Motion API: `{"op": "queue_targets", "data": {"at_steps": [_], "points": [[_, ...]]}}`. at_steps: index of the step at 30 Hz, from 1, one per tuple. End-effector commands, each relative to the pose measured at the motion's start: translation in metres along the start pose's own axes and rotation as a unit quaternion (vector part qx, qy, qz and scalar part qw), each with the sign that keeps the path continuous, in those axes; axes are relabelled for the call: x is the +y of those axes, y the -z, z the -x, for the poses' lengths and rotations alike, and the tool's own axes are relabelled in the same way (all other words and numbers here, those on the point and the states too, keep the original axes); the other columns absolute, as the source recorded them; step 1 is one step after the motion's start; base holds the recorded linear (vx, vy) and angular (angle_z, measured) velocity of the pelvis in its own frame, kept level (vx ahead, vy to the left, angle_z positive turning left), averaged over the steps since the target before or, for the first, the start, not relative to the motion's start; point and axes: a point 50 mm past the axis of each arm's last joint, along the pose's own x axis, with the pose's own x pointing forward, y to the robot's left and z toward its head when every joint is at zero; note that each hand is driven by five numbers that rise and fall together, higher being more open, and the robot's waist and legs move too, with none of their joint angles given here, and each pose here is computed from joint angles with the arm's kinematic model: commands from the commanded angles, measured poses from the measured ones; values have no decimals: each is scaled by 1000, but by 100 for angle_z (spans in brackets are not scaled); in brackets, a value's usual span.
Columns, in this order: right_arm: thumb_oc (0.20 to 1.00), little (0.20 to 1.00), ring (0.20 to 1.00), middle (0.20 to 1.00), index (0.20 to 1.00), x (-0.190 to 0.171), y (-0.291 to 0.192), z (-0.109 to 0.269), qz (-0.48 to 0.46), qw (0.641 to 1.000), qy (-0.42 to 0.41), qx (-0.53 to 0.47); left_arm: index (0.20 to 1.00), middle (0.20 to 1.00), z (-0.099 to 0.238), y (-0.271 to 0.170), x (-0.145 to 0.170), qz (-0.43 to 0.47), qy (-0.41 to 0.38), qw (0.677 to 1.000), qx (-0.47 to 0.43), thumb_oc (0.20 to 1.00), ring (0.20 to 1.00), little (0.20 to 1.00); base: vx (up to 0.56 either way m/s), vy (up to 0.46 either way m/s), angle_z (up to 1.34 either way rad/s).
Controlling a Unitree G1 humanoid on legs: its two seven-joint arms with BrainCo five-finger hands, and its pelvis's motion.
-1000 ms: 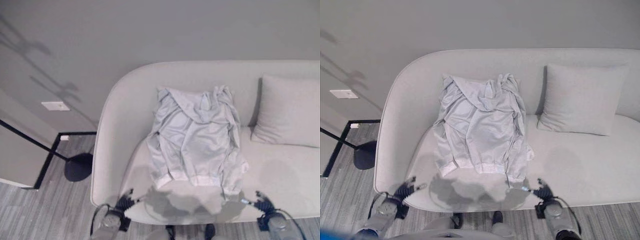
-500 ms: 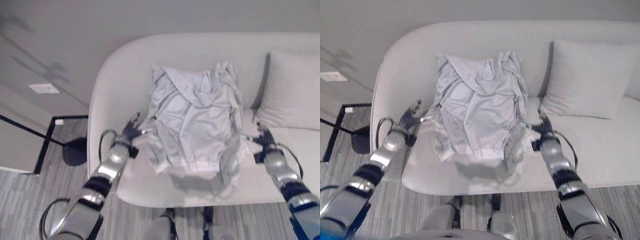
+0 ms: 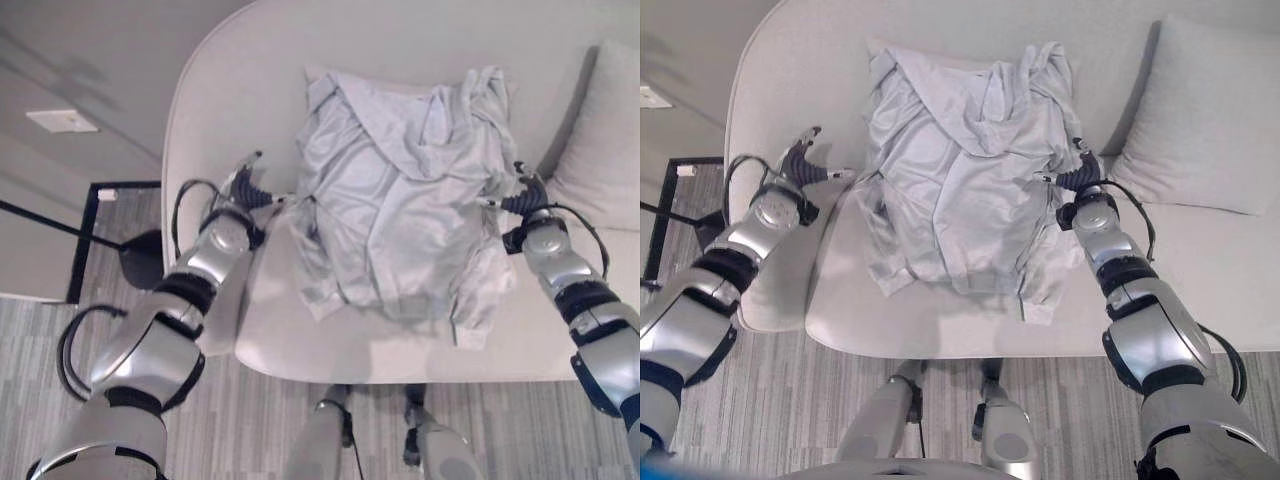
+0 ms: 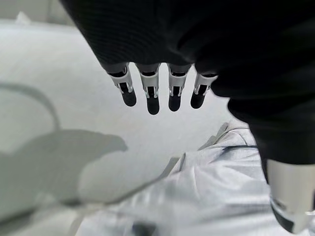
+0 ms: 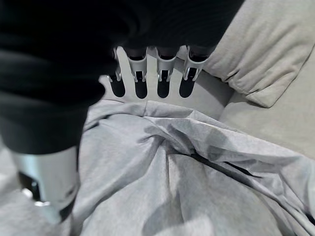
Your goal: Hang the clothes on the sofa on the clothes rack.
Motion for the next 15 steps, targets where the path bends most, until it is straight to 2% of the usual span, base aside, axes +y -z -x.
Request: {"op": "queue_targets", "data": {"at_steps": [1, 5, 10, 15], "points": [[1000, 1000, 1000, 1000, 1000, -14, -25, -7, -6, 999, 26, -42, 1000, 1000, -14, -33, 17, 17, -39, 998, -43, 1000, 1000, 1000, 8, 1, 8], [1000, 1000, 1000, 1000, 1000, -4, -42, -10, 10, 998, 9, -66, 1000, 1000, -16, -59, -4, 28, -23, 996, -78, 1000, 1000, 1000, 12, -11, 5], [1000, 1000, 1000, 1000, 1000, 1, -52, -11, 20, 997, 0, -79, 1000, 1000, -17, -72, -12, 26, -16, 995, -90, 1000, 1000, 1000, 0, 0, 0], [1000, 1000, 1000, 1000, 1000, 3, -50, -11, 21, 997, -4, -76, 1000, 1000, -17, -63, -13, 17, -11, 997, -72, 1000, 1000, 1000, 0, 0, 0]]}}
